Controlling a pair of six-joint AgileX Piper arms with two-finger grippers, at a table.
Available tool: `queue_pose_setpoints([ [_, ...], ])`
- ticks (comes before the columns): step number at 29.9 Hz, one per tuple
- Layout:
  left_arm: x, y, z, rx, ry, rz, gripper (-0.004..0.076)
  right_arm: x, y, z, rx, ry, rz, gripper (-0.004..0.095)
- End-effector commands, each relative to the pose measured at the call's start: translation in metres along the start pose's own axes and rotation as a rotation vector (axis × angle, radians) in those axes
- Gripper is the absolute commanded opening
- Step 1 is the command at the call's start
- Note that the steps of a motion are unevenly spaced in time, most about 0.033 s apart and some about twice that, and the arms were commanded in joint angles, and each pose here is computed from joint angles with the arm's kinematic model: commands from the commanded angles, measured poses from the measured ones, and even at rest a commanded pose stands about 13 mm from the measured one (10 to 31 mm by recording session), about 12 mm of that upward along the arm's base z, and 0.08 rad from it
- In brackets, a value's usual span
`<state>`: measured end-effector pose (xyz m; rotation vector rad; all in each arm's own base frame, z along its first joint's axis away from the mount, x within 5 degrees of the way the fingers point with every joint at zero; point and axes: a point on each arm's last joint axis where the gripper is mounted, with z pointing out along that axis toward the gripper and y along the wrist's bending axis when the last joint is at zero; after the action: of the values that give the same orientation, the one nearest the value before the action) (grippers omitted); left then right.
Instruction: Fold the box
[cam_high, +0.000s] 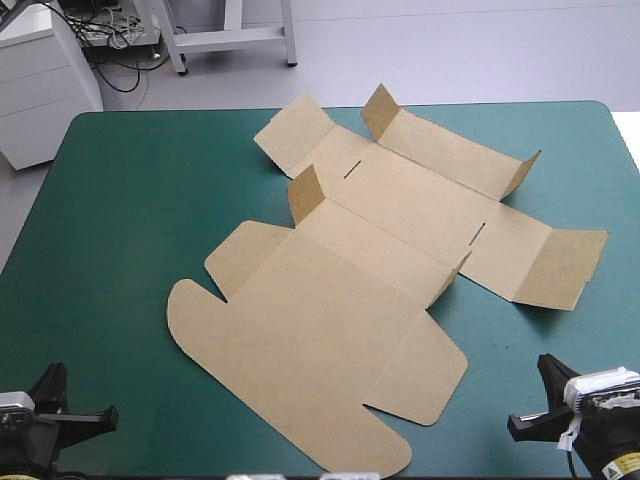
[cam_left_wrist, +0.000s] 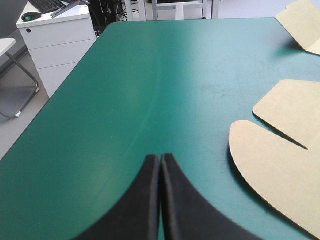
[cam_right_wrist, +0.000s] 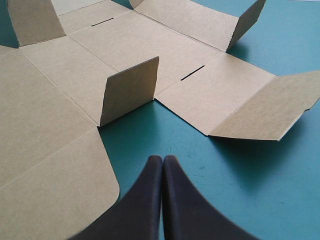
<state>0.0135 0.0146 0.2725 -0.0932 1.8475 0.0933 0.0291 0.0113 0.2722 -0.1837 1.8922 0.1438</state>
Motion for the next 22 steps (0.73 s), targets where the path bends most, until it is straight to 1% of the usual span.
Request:
queue_pose_setpoints([
  [1, -0.012, 0.000, -0.008, 0.015, -0.118, -0.002, -0.0032, -0.015, -0.001, -0.004, 0.007, -0.092, -0.008, -0.0023],
  [10, -0.012, 0.000, -0.008, 0.015, -0.118, -0.002, -0.0032, -0.015, -0.001, -0.004, 0.007, -0.092, -0.008, -0.0023],
  [12, -0.012, 0.000, -0.008, 0.015, -0.118, -0.002, -0.0032, -0.015, 0.000, -0.004, 0.002, -0.092, 0.015, -0.0023],
  [13, -0.012, 0.000, -0.008, 0.015, -0.118, -0.002, -0.0032, -0.015, 0.000, -0.004, -0.003, -0.095, 0.033, -0.0023],
  [17, -0.012, 0.000, -0.008, 0.015, -0.118, -0.002, -0.0032, -0.019, 0.002, -0.004, -0.037, -0.130, 0.201, -0.0023],
  [22, -0.012, 0.000, -0.008, 0.015, -0.118, -0.002, -0.0032, -0.027, 0.004, 0.002, -0.077, -0.149, 0.354, -0.0021],
])
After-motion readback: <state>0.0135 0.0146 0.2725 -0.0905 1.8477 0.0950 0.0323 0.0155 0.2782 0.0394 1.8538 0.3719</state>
